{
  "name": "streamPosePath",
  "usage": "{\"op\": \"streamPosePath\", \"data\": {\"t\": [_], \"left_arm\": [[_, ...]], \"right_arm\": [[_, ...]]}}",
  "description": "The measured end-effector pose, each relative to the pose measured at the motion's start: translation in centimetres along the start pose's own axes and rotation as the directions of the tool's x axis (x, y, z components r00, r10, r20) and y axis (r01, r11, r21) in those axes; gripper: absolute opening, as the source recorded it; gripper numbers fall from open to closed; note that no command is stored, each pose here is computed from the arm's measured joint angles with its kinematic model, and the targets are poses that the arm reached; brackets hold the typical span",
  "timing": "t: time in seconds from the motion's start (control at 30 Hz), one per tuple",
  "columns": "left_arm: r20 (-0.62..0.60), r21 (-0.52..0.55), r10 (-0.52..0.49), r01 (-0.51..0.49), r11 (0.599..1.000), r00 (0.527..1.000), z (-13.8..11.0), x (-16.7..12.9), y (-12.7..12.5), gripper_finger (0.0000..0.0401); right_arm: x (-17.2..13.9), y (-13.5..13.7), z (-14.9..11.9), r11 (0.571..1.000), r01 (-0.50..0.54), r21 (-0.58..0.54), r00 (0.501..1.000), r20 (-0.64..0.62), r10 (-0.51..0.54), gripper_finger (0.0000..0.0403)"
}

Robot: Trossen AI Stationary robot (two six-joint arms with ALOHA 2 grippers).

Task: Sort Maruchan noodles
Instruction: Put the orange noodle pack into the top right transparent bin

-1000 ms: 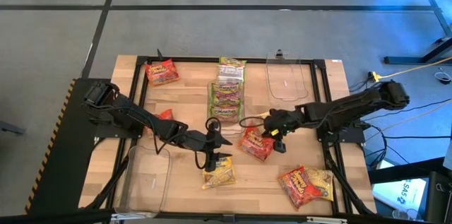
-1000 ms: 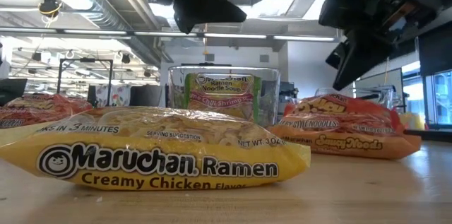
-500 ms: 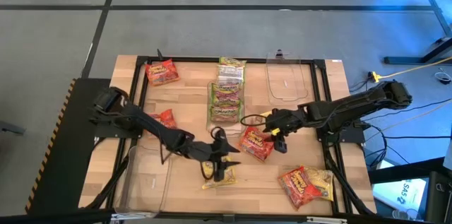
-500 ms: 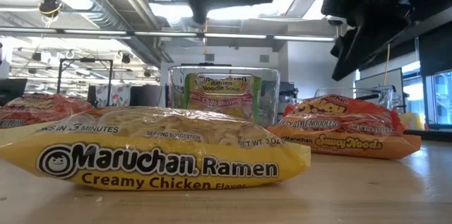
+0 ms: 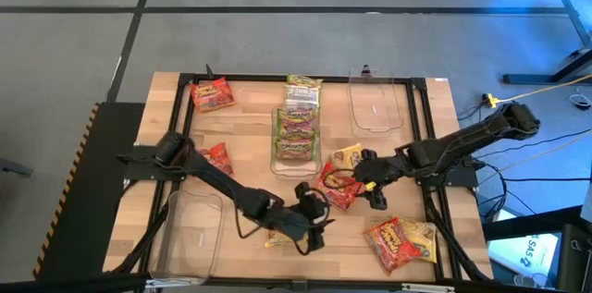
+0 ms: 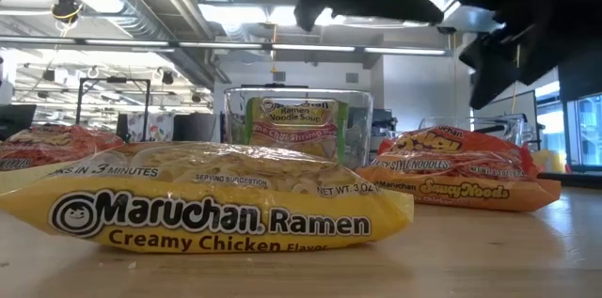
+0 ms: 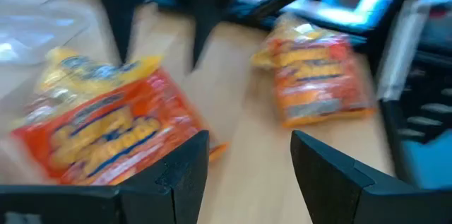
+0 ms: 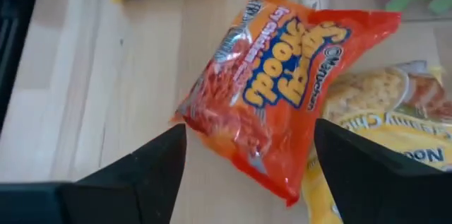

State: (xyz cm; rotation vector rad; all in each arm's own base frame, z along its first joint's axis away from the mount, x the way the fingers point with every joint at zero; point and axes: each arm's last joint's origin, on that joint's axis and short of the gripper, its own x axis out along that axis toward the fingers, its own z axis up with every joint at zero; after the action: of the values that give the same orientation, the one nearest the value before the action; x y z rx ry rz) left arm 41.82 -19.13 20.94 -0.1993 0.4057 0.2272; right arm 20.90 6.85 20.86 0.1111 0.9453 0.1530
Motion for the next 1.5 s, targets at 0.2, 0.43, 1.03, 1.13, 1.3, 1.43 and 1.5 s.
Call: {"op": "streamPosePath", "data": {"t": [0.2,0.43,1.03,1.13,1.3,1.43,1.5], "left_arm": [[0.026,-0.083,0.036,-0.033,0.996,0.999,-0.5,2.3,-1.4,0.0194],[0.066,-0.13,0.155,-0.146,0.981,0.986,-1.6,3.9,-1.3,0.0194],[0.036,-0.078,0.171,-0.167,0.983,0.985,-3.7,6.3,-0.1,0.019],[0.005,-0.06,0.163,-0.163,0.985,0.987,-3.9,6.4,0.0,0.019],[-0.033,-0.041,0.149,-0.15,0.988,0.988,-4.3,6.2,-0.1,0.019],[-0.045,-0.034,0.128,-0.13,0.991,0.991,-4.6,5.9,-0.5,0.019],[-0.061,-0.032,0.111,-0.113,0.993,0.992,-4.7,5.9,-0.6,0.019]], "right_arm": [[-0.5,1.0,-0.9,0.998,0.031,-0.052,0.999,-0.029,-0.032,0.0273],[-0.2,1.2,-2.0,0.987,0.138,-0.077,0.99,-0.031,-0.141,0.0261],[2.0,0.1,-4.1,0.969,0.226,0.098,0.971,0.06,-0.232,0.0243],[2.5,0.1,-4.1,0.967,0.241,0.081,0.962,0.109,-0.249,0.0243],[3.9,0.2,-4.2,0.974,0.221,0.052,0.965,0.135,-0.226,0.0243],[4.8,0.7,-4.4,0.996,0.068,0.055,0.995,0.067,-0.072,0.0243],[4.9,1.3,-4.4,0.997,-0.048,0.062,0.998,0.054,0.045,0.0243]]}}
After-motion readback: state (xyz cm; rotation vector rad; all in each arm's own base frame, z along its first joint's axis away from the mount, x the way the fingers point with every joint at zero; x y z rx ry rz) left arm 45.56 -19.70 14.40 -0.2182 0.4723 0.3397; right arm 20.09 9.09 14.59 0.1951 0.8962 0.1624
